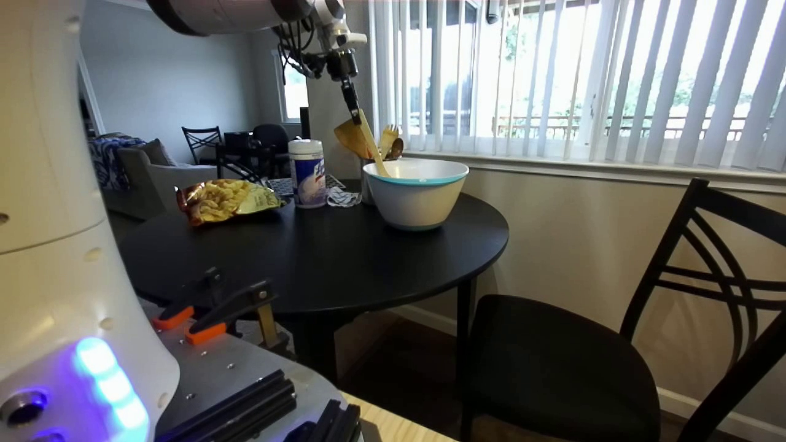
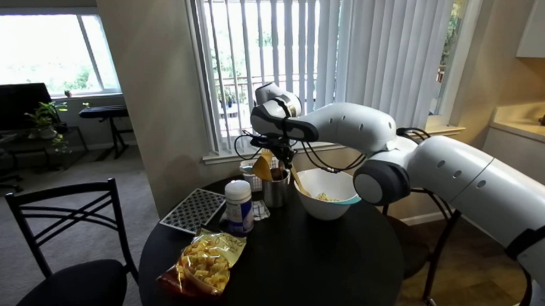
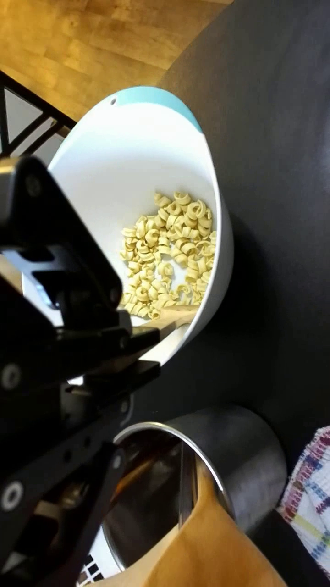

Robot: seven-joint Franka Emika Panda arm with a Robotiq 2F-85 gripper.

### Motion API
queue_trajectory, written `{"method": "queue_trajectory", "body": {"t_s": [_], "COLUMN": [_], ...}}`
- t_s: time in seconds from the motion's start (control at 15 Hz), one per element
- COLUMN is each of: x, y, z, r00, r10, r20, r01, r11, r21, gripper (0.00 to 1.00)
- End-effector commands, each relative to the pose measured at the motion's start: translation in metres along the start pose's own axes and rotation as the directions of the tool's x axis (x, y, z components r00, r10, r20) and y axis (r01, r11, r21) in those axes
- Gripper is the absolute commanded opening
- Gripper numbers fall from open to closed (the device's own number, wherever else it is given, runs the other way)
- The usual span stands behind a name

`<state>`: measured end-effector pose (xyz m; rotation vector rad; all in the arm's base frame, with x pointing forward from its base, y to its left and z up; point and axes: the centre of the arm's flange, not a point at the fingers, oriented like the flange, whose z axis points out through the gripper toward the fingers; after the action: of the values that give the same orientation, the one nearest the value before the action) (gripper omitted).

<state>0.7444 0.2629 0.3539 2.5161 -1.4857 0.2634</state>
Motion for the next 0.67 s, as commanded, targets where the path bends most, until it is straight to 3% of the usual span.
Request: {"method": "queue_trajectory", "body": {"t_s": [0.0,0.33,0.6], "x": [-0.007,0.028,0.080], "y": [0.033,0.065,0.082], "z": [0.014,0.042,0.043], "r00": [0.999,0.991,0.955], "r10": [-0.035,0.081,0.227], "r20": [0.001,0.109,0.191], "r01": [0.035,-0.079,-0.219], "r11": [0.999,0.997,0.974], "r21": [0.017,-0.022,-0.061], "gripper": [0.03,0.03,0.03]}}
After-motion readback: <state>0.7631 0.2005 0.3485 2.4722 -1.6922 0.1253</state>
